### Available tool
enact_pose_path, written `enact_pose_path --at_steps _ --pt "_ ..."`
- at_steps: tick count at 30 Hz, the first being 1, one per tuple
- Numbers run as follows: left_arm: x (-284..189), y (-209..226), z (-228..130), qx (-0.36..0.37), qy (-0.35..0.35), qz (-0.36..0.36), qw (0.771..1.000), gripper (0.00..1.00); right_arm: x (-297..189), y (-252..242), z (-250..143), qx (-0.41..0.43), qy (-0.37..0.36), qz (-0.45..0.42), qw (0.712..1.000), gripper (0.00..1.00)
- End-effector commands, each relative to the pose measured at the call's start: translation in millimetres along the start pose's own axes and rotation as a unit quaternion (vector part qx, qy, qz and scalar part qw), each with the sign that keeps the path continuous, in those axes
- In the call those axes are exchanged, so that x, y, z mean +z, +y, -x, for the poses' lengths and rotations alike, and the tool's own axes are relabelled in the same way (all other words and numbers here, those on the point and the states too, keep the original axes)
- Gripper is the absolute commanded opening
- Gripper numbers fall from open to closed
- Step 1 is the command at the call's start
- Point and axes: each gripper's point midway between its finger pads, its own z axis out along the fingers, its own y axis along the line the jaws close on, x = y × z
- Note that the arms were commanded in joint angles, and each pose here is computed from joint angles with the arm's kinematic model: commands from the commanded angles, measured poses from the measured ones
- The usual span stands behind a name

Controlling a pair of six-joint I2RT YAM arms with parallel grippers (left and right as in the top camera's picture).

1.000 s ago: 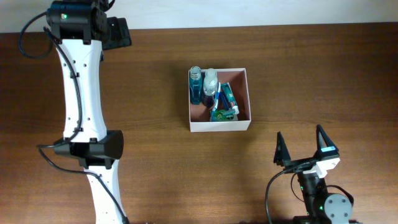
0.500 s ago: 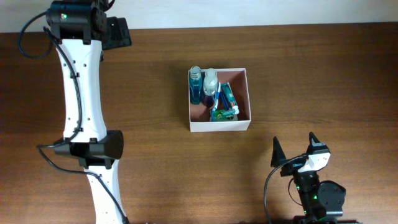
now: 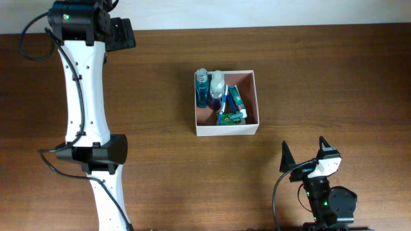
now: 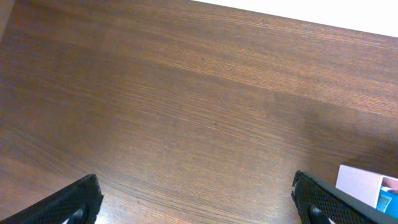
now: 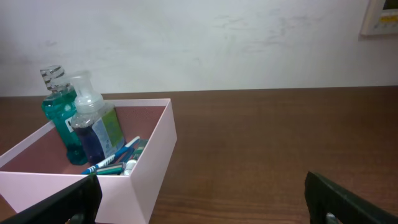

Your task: Pack container

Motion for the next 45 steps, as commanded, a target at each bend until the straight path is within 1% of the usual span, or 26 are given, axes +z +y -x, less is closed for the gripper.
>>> enact_pose_path --at_steps 1,12,16,18,20,23,26,29,34,38,45 --pt "-8 3 1 -0.005 -0.007 -0.002 1.000 0.99 0 -3 -1 -0.004 -0.001 -0.007 1.000 0.99" --pt "-9 1 1 -0.004 -0.007 -0.003 1.000 0.99 0 -3 -1 -0.003 -0.001 -0.007 1.000 0.99" --pt "-27 -3 1 0.002 -0.020 -0.007 1.000 0.99 0 -3 -1 -0.003 -0.001 -0.007 1.000 0.99" --pt "-41 -4 -8 0.009 -0.016 -0.010 1.000 0.99 0 -3 -1 -0.003 -0.001 -0.007 1.000 0.99" --pt "-56 -3 -24 0.020 -0.003 -0.011 1.000 0.99 0 -3 -1 -0.003 -0.001 -0.007 1.000 0.99" --pt "-73 -3 -39 0.028 -0.012 -0.018 0.999 1.00 0 -3 -1 -0.004 -0.001 -0.007 1.000 0.99" --pt "-84 -3 -48 0.023 -0.048 -0.032 0.998 0.99 0 -3 -1 -0.004 -0.001 -0.007 1.000 0.99" --pt "-94 -1 -58 0.010 -0.106 -0.052 0.993 0.99 0 -3 -1 -0.004 -0.001 -0.007 1.000 0.99" --pt "-104 15 -91 -0.021 -0.197 -0.077 0.977 0.99 0 -3 -1 -0.004 -0.001 -0.007 1.000 0.99" --pt "-110 27 -120 -0.044 -0.268 -0.098 0.957 0.99 0 -3 -1 -0.004 -0.001 -0.007 1.000 0.99" --pt "-117 43 -158 -0.083 -0.383 -0.133 0.910 0.99 0 -3 -1 -0.004 -0.001 -0.007 1.000 0.99"
